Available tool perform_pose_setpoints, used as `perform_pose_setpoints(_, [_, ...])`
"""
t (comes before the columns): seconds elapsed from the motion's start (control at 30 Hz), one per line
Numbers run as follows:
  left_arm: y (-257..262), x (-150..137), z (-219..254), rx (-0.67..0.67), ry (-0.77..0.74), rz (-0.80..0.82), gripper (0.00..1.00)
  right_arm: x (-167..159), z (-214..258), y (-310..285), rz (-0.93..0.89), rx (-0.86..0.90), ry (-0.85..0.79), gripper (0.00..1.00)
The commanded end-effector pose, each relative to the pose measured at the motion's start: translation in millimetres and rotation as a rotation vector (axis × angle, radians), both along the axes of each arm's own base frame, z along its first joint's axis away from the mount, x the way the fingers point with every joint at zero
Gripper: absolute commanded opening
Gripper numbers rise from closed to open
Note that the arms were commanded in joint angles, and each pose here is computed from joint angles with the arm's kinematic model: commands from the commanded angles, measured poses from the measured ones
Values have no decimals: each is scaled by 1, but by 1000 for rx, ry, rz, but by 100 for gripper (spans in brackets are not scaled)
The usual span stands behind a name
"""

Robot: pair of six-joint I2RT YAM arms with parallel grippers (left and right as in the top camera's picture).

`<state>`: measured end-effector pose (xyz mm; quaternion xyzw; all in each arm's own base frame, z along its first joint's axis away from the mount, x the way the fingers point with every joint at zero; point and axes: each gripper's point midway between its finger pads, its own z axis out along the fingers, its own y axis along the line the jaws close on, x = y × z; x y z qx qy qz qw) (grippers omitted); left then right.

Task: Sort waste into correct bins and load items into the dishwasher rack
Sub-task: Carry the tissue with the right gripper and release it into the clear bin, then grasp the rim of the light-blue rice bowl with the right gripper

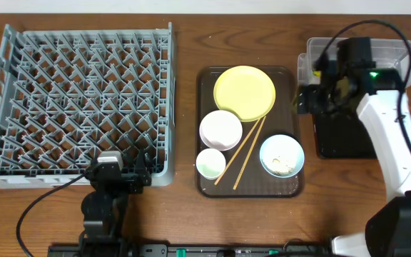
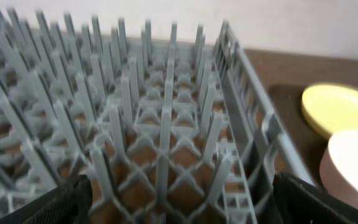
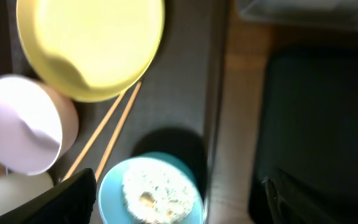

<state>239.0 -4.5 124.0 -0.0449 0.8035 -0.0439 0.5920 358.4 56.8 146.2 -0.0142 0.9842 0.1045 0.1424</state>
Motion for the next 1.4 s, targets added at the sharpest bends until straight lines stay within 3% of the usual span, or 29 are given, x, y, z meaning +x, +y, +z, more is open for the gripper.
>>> perform_pose_setpoints(0.0, [9,-2,21,-8,12,57,94,-16,-9,23,70,9,44,84])
perform_pose_setpoints(0.33, [13,1,35,6,149,77,94,-76,-56,79,186,-102,186,80])
perform_pose_setpoints(0.43, [13,3,32,7,166,77,94,-98,-74,90,168,-111,241,73])
perform_pose_setpoints(0.57, [13,3,29,8,180,77,94,-118,-97,95,119,-140,272,71])
perform_pose_setpoints(0.87, [13,3,30,8,179,77,94,-127,-125,87,45,-244,221,31])
perform_pose_setpoints(1.17, [13,3,29,8,180,77,94,-126,-134,87,47,-238,196,4])
perform_pose_setpoints(1.37, [13,3,29,8,181,77,94,-119,-132,92,46,-221,171,1])
